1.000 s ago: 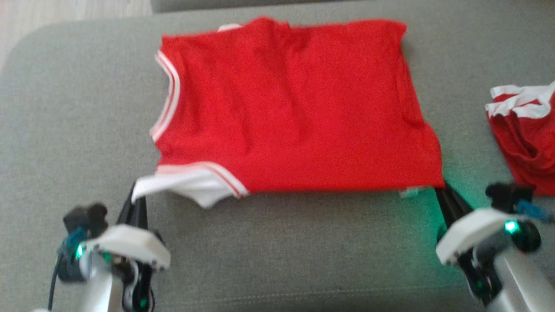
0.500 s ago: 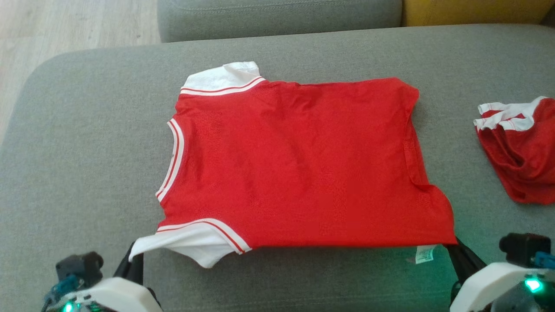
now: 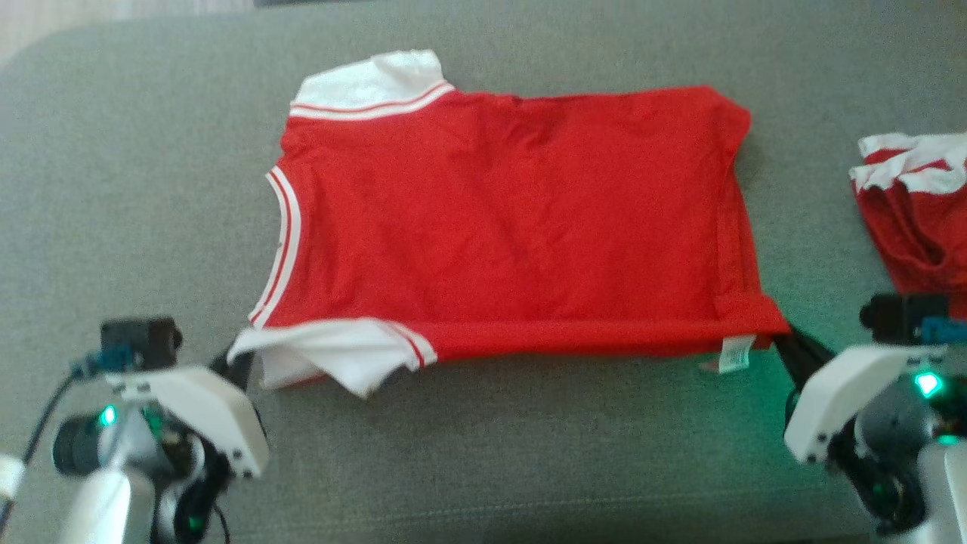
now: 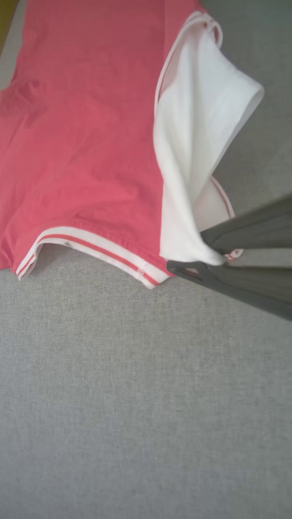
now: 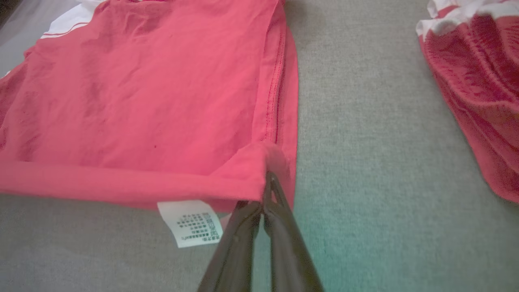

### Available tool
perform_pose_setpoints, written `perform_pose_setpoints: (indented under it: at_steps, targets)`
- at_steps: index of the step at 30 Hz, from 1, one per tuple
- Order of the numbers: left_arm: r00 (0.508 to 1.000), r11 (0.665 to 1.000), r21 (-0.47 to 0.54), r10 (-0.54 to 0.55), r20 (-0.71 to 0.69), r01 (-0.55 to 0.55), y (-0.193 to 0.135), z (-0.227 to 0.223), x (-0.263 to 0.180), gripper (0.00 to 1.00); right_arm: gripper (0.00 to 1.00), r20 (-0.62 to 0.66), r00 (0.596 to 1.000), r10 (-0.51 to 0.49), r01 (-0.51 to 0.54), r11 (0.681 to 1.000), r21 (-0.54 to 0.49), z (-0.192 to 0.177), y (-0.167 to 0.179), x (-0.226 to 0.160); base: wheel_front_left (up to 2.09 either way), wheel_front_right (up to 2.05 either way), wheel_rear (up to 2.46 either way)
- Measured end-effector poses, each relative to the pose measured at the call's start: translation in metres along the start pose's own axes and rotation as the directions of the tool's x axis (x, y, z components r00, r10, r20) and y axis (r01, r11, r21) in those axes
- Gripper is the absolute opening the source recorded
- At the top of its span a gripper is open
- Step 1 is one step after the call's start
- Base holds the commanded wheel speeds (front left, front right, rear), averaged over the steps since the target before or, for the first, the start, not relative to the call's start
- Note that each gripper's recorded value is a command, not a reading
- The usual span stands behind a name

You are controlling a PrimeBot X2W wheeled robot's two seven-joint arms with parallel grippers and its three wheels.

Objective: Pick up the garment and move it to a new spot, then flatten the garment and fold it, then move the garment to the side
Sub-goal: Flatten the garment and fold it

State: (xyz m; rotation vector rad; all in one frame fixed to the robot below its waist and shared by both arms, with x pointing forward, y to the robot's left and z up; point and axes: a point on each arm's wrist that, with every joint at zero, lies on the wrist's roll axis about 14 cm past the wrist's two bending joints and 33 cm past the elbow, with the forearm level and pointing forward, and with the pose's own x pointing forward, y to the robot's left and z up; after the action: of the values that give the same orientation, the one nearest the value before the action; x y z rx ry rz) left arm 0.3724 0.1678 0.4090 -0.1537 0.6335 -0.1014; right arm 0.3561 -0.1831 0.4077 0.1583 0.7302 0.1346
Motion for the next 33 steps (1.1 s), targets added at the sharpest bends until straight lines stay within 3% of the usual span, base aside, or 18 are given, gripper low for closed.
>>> perform_pose_setpoints:
  at_steps: [6,7,8,9,10,14,19,27,33]
  targets:
    - [1.0,0.999,0.025,-0.021,-0.016,0.022,0.003,0.018,0.036,0.0,0.0,-0.041,0.999,0.007,-0.007,1.0,0.002,0.006,-0.005,0.031,0.0,0.0,0.0]
    - [0.999,1.0,0.021,-0.023,-0.024,0.023,0.003,0.018,0.041,0.18,0.0,-0.046,0.999,0.009,-0.009,1.0,0.002,0.006,-0.005,0.035,0.0,0.0,0.0]
    - [0.999,0.999,0.021,-0.028,-0.032,0.029,0.002,0.018,0.046,0.85,0.23,-0.043,0.999,0.012,-0.012,1.0,0.002,0.007,-0.005,0.038,0.0,0.0,0.0]
    - [0.999,0.999,0.02,-0.027,-0.033,0.028,0.003,0.018,0.05,1.0,0.7,-0.031,0.999,0.013,-0.013,1.0,-0.001,0.009,-0.005,0.041,0.0,0.0,0.0]
    - [0.999,0.999,0.018,-0.027,-0.03,0.028,0.003,0.018,0.053,1.0,1.0,-0.019,1.0,0.013,-0.013,1.0,0.002,0.01,-0.006,0.044,0.0,0.0,0.0]
    - [1.0,1.0,-0.007,-0.03,-0.008,0.03,0.003,0.018,0.063,1.0,1.0,0.057,0.998,0.016,-0.018,1.0,0.021,0.021,-0.007,0.049,0.0,0.0,0.0]
    - [0.985,1.0,-0.017,0.007,0.174,-0.004,0.004,0.044,0.063,1.0,1.0,0.23,0.973,0.012,-0.01,1.0,-0.009,0.045,-0.006,0.045,0.0,0.0,0.0]
    - [0.87,0.993,0.031,0.081,0.487,-0.11,0.002,0.082,0.029,1.0,1.0,0.519,0.854,0.043,0.042,0.987,-0.152,0.089,0.009,0.013,0.0,0.0,0.0]
    - [0.819,0.989,0.059,0.076,0.569,-0.133,-0.008,0.08,0.0,1.0,1.0,0.554,0.831,0.053,0.034,0.989,-0.146,0.078,0.022,-0.009,0.0,0.0,0.0]
